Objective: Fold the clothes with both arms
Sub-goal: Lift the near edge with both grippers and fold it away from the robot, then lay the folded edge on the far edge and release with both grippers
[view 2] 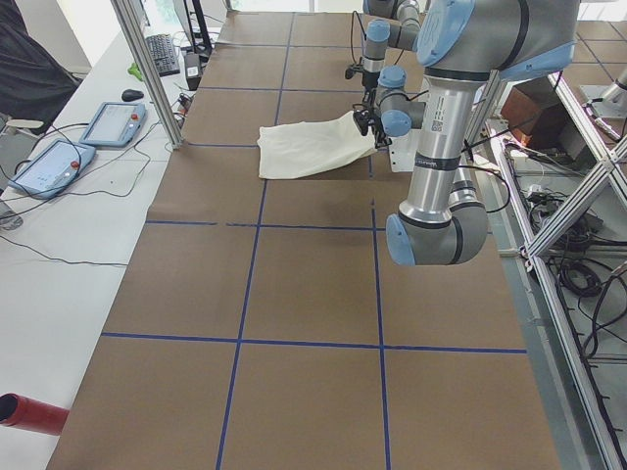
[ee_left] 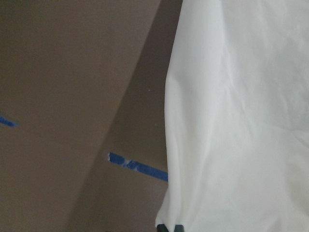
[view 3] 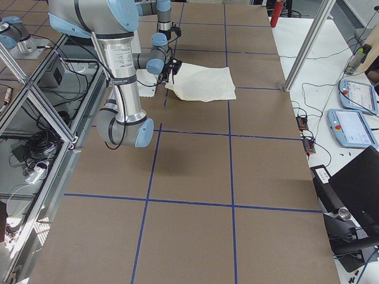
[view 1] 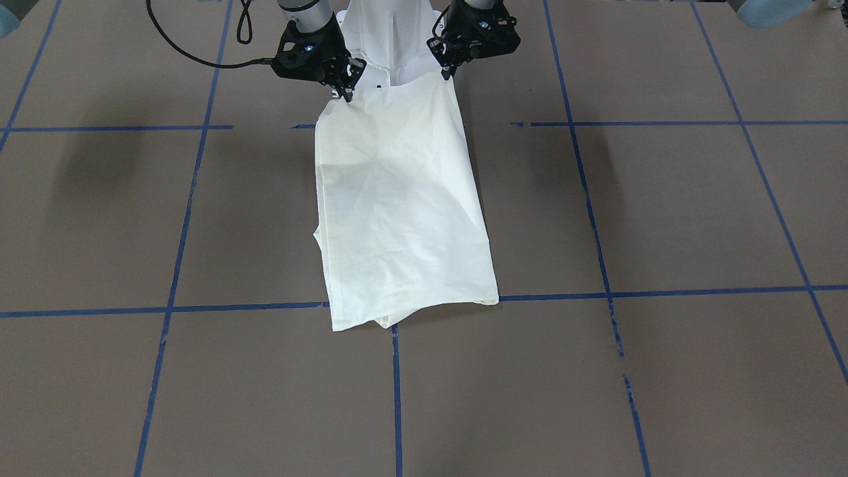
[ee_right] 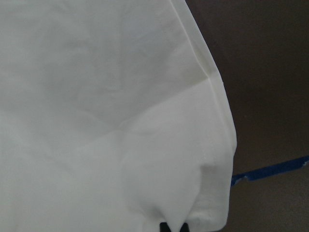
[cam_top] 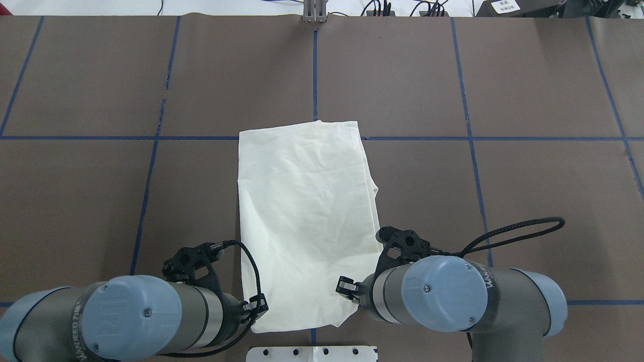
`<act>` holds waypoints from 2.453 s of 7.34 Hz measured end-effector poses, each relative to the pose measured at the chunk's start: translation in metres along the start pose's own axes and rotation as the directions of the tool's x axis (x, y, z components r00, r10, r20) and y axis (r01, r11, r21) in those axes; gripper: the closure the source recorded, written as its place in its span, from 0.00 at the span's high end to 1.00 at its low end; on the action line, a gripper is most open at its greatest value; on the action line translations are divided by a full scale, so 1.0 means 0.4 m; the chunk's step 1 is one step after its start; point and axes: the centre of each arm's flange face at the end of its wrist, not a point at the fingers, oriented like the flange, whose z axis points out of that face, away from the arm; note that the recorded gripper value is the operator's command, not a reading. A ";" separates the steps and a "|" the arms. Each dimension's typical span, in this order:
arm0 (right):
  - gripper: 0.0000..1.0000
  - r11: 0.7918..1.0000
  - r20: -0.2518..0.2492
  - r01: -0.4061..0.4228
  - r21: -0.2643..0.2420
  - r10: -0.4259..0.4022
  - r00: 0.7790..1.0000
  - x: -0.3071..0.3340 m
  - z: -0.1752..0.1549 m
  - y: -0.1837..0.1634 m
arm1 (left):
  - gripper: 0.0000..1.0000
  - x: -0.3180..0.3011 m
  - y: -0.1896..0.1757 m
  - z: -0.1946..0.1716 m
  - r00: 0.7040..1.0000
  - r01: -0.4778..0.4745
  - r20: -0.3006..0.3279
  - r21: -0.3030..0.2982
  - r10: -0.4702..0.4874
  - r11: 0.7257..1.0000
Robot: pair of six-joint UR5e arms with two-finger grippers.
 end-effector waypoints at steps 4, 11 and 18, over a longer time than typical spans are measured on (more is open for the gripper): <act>0.00 0.993 0.099 -0.064 0.096 0.054 0.994 -0.078 -0.020 -0.181 | 0.00 0.062 -0.157 -0.059 0.997 -0.065 -0.039 0.097 0.069 0.993; 0.00 0.964 0.166 -0.179 0.197 0.148 0.975 -0.258 0.069 -0.579 | 0.00 0.162 -0.617 -0.060 0.996 -0.045 -0.060 0.273 0.064 0.961; 1.00 0.944 0.080 -0.210 0.254 0.195 0.977 -0.334 0.159 -0.783 | 1.00 0.252 -0.879 0.062 0.998 -0.032 -0.040 0.345 0.049 0.938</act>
